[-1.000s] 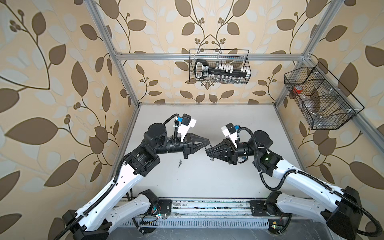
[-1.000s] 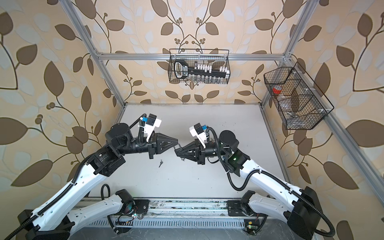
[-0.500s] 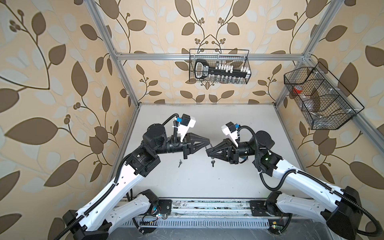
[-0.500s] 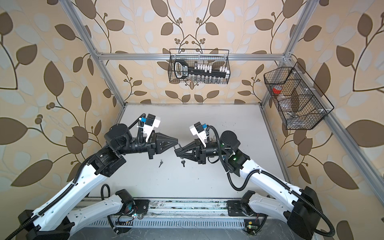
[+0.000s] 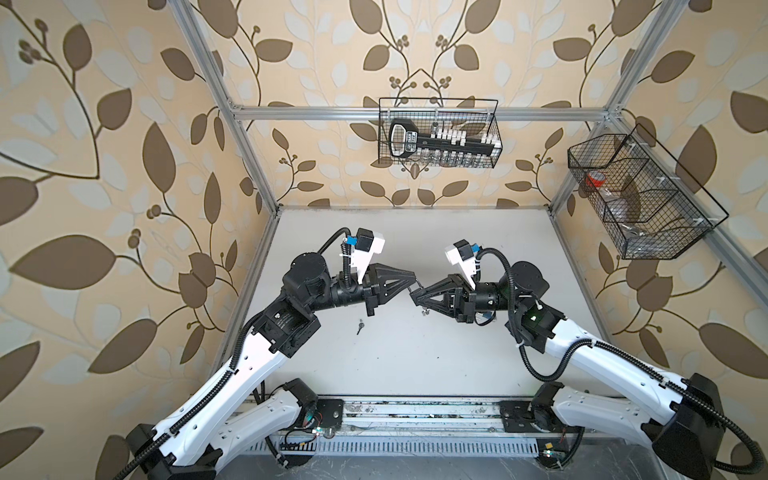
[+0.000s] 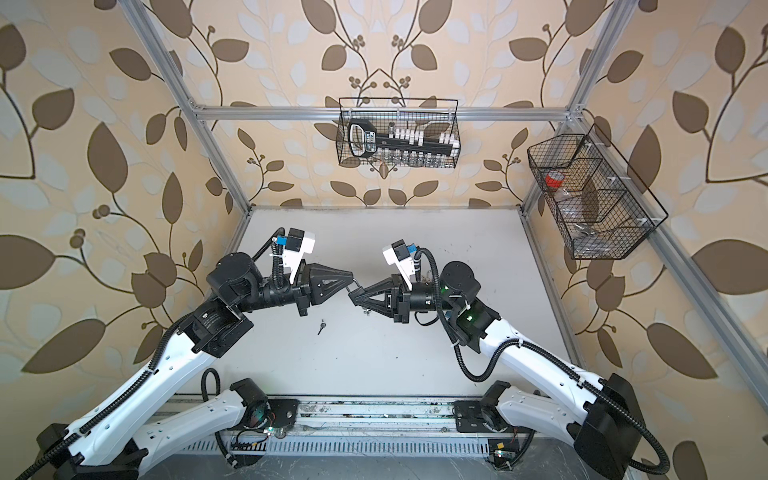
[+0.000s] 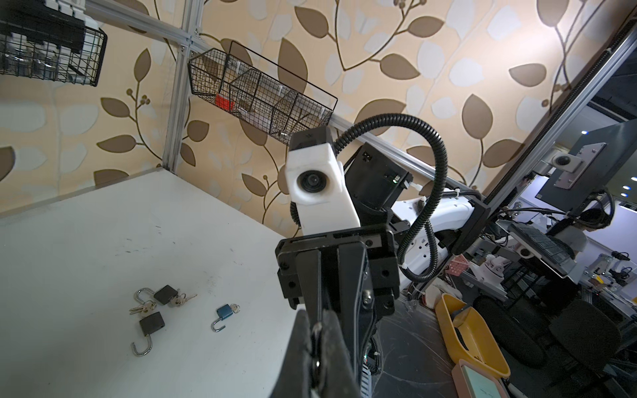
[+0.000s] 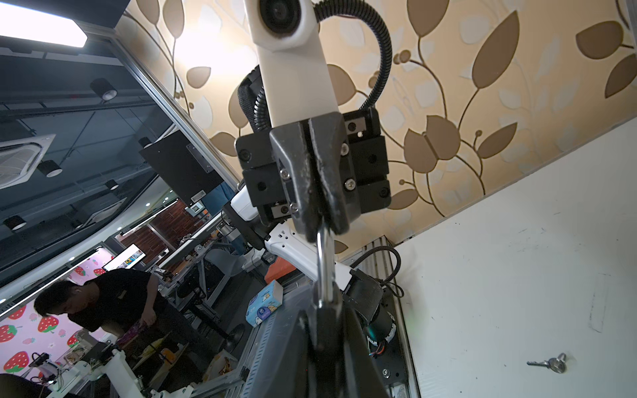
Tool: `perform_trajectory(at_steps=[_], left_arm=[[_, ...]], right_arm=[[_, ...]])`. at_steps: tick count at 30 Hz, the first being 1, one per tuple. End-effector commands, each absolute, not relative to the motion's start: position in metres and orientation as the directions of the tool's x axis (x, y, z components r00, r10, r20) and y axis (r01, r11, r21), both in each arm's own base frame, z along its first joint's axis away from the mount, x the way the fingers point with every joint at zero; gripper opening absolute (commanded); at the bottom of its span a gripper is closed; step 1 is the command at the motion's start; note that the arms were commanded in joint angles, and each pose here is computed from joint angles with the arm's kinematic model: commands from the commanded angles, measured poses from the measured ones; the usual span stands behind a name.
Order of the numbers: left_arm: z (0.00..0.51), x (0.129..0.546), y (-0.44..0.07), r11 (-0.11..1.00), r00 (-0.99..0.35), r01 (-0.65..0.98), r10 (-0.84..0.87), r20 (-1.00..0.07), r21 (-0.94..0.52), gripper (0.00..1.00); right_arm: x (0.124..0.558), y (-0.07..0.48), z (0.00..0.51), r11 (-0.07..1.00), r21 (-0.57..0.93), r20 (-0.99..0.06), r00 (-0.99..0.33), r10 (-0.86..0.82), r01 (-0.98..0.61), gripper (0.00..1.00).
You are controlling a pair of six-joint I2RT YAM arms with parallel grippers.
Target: Lock with the key
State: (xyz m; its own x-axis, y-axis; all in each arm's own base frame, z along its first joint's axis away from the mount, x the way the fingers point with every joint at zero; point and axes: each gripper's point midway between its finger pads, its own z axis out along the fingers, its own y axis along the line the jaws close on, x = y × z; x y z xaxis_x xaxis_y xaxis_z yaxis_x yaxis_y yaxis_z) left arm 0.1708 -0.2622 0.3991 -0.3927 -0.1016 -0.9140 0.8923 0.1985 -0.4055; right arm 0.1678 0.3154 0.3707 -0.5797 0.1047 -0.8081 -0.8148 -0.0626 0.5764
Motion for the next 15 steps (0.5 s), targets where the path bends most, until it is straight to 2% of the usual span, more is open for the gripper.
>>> perform_trajectory(at_steps=[1,10,15], left_arm=[[0.339,0.148,-0.27,0.144,-0.572,0.817,0.074,-0.817,-0.558,0.0],[0.336,0.141,-0.272,0.114,-0.596,0.802,0.078,-0.799,-0.586,0.0],[0.334,0.141,-0.274,0.107,-0.612,0.79,0.08,-0.787,-0.604,0.0]], right_arm=[[0.18,0.292,0.446,-0.038,0.418,-0.836,-0.4,0.375,-0.908,0.0],[0.184,0.287,0.452,-0.029,0.431,-0.812,-0.402,0.422,-0.902,0.0],[0.194,0.288,0.441,0.086,0.384,-0.863,-0.324,0.388,-0.919,0.0]])
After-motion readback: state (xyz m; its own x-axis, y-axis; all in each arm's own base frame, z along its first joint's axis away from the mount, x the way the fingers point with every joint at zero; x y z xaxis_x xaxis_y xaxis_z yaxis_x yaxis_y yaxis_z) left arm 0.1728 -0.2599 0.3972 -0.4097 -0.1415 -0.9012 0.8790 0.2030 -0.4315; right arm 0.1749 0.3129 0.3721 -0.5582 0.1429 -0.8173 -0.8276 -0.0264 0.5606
